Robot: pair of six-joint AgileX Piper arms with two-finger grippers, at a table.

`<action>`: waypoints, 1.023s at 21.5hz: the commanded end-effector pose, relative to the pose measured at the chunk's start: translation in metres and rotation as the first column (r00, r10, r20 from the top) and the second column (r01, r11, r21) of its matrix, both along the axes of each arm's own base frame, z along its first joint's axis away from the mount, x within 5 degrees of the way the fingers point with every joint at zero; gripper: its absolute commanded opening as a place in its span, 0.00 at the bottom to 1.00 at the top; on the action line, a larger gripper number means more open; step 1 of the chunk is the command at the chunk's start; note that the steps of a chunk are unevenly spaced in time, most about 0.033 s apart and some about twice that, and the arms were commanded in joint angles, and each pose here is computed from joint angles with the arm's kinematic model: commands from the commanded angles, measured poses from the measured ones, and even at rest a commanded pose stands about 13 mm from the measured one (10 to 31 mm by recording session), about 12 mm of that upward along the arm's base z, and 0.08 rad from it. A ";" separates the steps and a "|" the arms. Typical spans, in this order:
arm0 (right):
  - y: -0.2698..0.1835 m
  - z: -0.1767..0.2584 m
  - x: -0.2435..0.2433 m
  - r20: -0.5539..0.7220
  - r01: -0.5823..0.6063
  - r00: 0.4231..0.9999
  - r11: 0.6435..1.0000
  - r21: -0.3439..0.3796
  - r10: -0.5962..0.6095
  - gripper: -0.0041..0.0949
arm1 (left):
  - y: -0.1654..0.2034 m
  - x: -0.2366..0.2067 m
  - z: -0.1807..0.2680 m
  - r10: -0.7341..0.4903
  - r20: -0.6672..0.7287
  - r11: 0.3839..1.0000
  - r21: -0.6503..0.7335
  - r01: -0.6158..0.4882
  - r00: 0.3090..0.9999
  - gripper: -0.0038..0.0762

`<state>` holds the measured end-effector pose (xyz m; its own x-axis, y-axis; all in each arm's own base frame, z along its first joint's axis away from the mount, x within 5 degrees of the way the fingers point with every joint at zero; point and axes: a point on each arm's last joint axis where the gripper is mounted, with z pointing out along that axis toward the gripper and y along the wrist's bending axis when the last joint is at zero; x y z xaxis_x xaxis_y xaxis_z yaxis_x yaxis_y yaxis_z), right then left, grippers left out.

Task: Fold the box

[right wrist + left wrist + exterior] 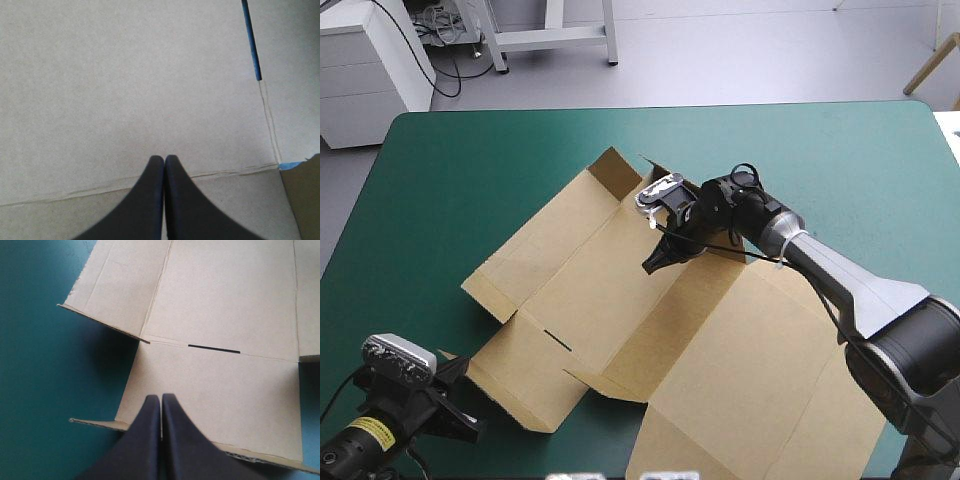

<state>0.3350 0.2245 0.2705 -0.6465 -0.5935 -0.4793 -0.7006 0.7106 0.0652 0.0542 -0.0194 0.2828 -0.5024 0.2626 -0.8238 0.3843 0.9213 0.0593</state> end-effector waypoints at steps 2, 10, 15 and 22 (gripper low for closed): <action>-0.004 0.028 -0.006 0.055 -0.011 0.998 1.000 0.029 0.009 0.02 | -0.002 0.003 0.012 0.002 0.061 0.999 -0.039 0.001 0.998 0.04; -0.054 0.077 -0.023 0.064 0.066 0.996 0.998 0.012 -0.067 0.02 | -0.002 0.003 0.012 0.002 0.061 0.999 -0.039 0.001 0.998 0.04; -0.105 0.123 -0.057 0.097 0.137 0.986 0.990 -0.030 -0.133 0.02 | -0.002 0.003 0.012 0.002 0.061 0.999 -0.039 0.001 0.998 0.04; -0.149 0.169 -0.095 0.262 0.241 0.936 0.970 0.017 -0.237 0.02 | -0.002 0.003 0.012 0.002 0.061 0.999 -0.039 0.001 0.998 0.04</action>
<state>0.2548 0.0874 0.4140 -0.6852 -0.4703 -0.5562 -0.5333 0.8440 -0.0566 0.0541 -0.0195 0.2828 -0.5028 0.2622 -0.8237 0.3845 0.9213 0.0586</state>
